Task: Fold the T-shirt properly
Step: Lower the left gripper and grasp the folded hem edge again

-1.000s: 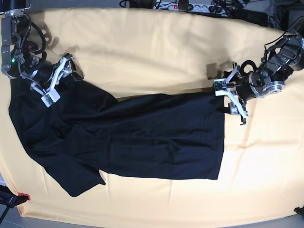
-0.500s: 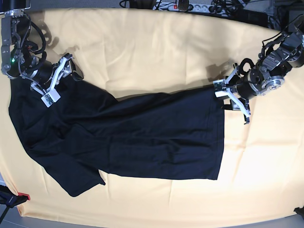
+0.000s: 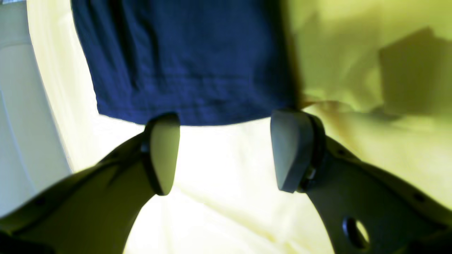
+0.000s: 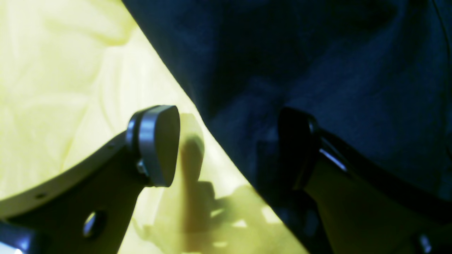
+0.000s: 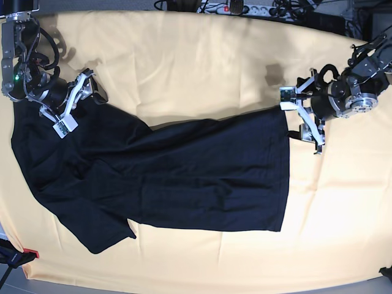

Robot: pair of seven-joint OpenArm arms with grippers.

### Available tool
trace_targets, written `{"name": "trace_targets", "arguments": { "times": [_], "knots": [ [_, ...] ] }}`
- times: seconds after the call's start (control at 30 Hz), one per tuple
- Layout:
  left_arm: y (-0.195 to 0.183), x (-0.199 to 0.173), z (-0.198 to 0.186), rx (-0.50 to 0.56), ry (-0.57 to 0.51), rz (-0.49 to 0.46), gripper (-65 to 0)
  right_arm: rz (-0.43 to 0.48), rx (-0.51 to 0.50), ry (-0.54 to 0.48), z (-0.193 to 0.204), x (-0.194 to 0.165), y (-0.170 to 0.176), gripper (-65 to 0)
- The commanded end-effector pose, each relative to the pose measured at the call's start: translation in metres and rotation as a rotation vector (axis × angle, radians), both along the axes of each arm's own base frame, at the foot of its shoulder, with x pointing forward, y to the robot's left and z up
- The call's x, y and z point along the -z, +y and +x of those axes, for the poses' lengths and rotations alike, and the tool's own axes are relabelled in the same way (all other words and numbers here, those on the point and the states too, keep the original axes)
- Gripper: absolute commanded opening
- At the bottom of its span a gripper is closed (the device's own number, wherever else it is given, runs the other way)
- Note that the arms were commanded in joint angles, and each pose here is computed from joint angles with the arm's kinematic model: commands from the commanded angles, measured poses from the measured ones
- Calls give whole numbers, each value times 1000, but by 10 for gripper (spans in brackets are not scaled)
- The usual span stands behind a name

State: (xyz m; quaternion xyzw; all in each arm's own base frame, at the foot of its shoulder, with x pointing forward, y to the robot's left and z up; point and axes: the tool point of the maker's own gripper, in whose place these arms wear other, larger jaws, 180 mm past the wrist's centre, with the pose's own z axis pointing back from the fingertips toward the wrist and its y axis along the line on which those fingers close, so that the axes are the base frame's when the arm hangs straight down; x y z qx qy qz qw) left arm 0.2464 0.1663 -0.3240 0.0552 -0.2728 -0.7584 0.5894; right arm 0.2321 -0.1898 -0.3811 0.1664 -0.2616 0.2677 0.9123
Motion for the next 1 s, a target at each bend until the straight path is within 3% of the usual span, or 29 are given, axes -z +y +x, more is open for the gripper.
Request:
{"name": "trace_targets", "arguments": {
  "times": [0.0,0.13,0.37,0.6,0.8,0.97],
  "knots": [
    [-2,-10,-4,25,15,-9,-242,-23,-9,9,-1,-1,-5,-213],
    [-4,-2,-28,76,130,-1,-242,-24,-8,10,-2,0,-5,-213],
    [2,10,-10,10,84,-13,-242,-23,-8,7,-1,-1,-5,-213],
    [-4,37,-1,-40,131,-72,-242,-23,-8,7,-1,-1,-5,-213],
    [-7,29,27,-75,-9,-81,-242,-23,-8,7,-1,-1,-5,-214],
    [-7,19,40,-77,-47,-85,-243,-23,-8,7,-1,-1,-5,-213]
  ]
}}
